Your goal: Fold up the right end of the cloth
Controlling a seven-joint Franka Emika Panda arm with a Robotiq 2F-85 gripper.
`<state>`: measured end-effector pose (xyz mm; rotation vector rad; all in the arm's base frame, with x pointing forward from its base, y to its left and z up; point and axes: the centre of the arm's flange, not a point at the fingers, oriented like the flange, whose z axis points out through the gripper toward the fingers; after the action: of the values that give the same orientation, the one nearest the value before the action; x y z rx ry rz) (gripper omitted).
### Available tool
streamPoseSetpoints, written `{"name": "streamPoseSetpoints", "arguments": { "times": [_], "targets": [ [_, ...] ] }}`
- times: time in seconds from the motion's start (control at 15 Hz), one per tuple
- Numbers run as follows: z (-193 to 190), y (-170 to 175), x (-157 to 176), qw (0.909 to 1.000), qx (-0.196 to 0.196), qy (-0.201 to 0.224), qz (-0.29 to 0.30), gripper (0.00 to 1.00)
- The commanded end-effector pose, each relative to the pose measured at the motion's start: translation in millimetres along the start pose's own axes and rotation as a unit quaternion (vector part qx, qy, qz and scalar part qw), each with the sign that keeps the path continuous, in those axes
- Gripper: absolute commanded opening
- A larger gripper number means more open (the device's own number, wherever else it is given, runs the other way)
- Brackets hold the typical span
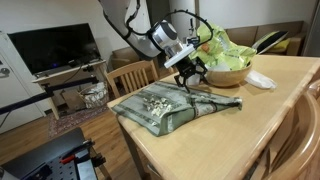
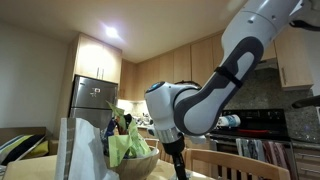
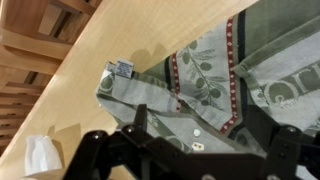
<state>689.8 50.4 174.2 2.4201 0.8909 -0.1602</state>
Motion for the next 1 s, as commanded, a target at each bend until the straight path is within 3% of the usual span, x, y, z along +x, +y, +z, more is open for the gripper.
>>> {"name": "streamPoseSetpoints", "arguments": {
  "times": [0.0, 0.2, 0.27, 0.73, 0.93],
  "targets": [
    [2, 34, -1, 0.998, -0.005, 0.001, 0.063, 1.0],
    [6, 50, -11, 0.9932, 0.031, 0.009, 0.112, 1.0],
    [7, 40, -11, 0.9968, 0.019, 0.004, 0.077, 1.0],
    [4, 43, -2, 0.9964, 0.032, 0.009, 0.077, 1.0],
    [8, 50, 5, 0.9887, 0.007, 0.003, 0.15, 1.0]
  ]
}}
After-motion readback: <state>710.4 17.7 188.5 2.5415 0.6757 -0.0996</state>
